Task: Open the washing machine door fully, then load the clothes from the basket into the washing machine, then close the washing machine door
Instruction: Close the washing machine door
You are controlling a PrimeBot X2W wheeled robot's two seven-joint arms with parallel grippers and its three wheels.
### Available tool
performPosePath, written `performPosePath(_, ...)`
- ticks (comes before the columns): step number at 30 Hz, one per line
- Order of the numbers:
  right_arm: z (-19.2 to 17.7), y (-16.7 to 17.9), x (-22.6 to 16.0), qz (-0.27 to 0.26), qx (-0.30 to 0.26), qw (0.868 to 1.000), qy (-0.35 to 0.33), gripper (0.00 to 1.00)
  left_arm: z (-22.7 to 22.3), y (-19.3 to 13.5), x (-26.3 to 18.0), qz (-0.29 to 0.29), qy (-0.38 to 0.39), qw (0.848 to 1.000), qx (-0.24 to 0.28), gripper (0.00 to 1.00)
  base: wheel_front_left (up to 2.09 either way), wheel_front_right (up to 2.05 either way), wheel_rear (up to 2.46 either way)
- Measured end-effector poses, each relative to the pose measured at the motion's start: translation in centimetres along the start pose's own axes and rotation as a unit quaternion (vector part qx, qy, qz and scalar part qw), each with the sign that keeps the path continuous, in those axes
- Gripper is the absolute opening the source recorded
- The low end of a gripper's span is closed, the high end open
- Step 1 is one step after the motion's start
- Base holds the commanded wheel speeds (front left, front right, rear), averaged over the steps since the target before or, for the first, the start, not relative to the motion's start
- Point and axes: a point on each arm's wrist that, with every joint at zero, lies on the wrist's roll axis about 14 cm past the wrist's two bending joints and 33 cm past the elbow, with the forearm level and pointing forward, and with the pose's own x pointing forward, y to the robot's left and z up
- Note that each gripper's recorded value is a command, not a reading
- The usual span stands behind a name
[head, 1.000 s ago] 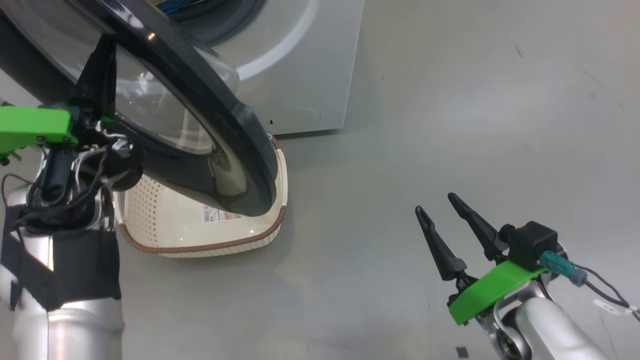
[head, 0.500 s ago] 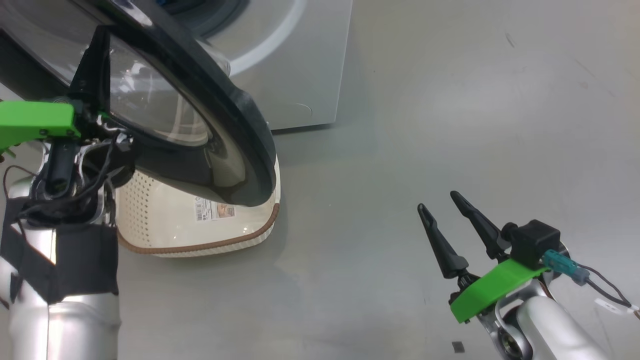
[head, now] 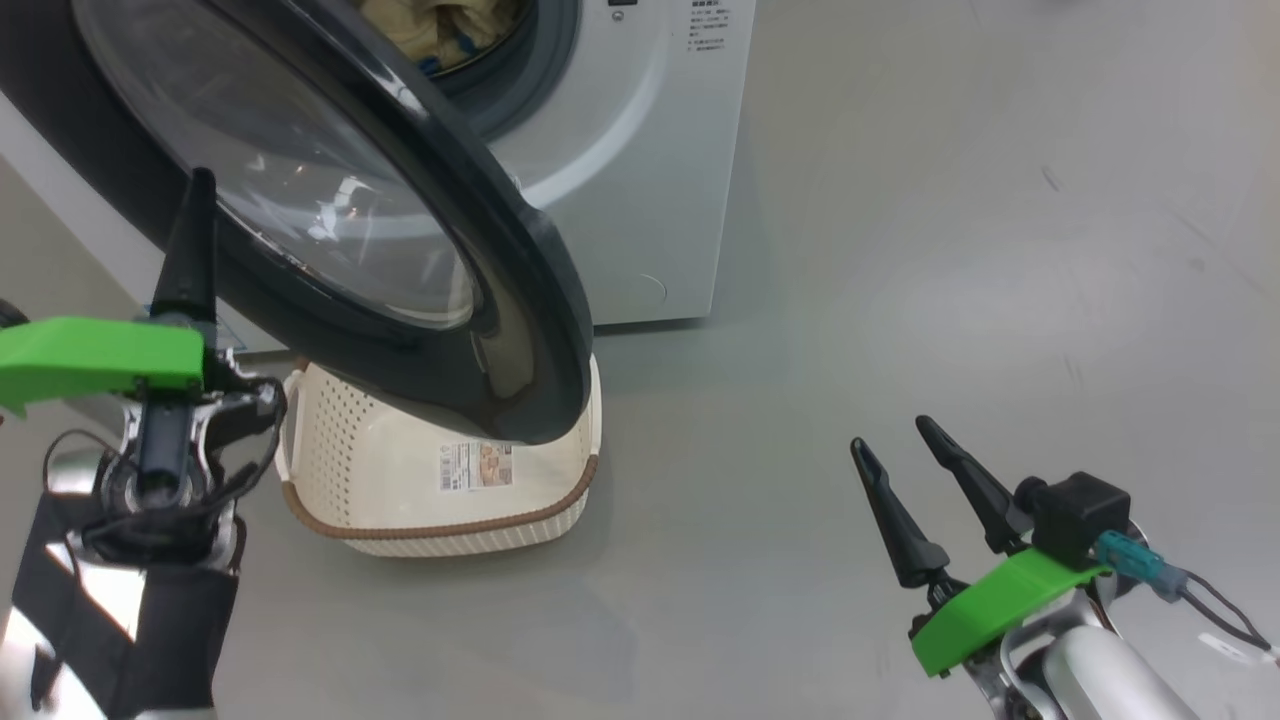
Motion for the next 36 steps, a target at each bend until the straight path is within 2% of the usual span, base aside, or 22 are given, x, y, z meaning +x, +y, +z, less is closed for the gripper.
performPosePath(4, 0.2, 0.7, -0.6, 0.005, 0.001, 1.000, -0.004, 1.00, 1.0, -1.0, -2.2, -0.009, -0.012, 0.999, 0.028, 0.00, 0.00, 0.00, 0.00)
performPosePath(10, 0.6, 1.6, -1.3, 0.015, 0.001, 1.000, -0.012, 1.00, 1.3, -1.0, -5.9, -0.007, -0.008, 0.993, 0.117, 0.00, 0.00, 0.00, 0.00)
performPosePath(13, 0.8, 1.8, -1.5, 0.016, 0.002, 1.000, -0.016, 1.00, 1.1, -1.1, -7.3, -0.014, -0.003, 0.985, 0.169, 0.00, 0.00, 0.00, 0.00)
performPosePath(17, 1.1, 1.7, -1.8, 0.012, 0.005, 1.000, -0.022, 1.00, 1.5, -0.2, -8.9, -0.011, 0.004, 0.966, 0.259, 0.00, 0.00, 0.00, 0.00)
performPosePath(19, 1.3, 1.5, -1.9, 0.008, 0.005, 1.000, -0.024, 1.00, 1.2, 0.5, -9.7, -0.006, 0.015, 0.951, 0.310, 0.40, 0.00, 0.00, 0.00)
performPosePath(20, 1.3, 1.5, -2.0, 0.007, 0.005, 1.000, -0.024, 1.00, 1.1, 0.7, -10.0, -0.003, 0.018, 0.943, 0.332, 1.00, 0.00, 0.00, 0.00)
performPosePath(21, 1.2, 1.5, -2.2, 0.006, 0.007, 1.000, -0.024, 1.00, 0.8, 1.0, -10.3, -0.001, 0.025, 0.936, 0.352, 1.00, 0.00, 0.00, 0.00)
performPosePath(22, 1.2, 1.5, -2.2, 0.006, 0.007, 1.000, -0.024, 1.00, 0.8, 1.0, -10.3, -0.001, 0.025, 0.936, 0.352, 1.00, 0.00, 0.00, 0.00)
performPosePath(28, 0.8, 1.1, -2.8, -0.005, 0.013, 1.000, -0.021, 1.00, -0.2, 2.1, -12.4, 0.024, 0.041, 0.890, 0.453, 1.00, 0.00, 0.00, 0.00)
performPosePath(36, 1.5, 0.5, -2.9, -0.015, 0.009, 0.999, -0.030, 1.00, 0.2, 4.1, -15.4, 0.071, 0.041, 0.849, 0.522, 1.00, 0.00, 0.00, 0.00)
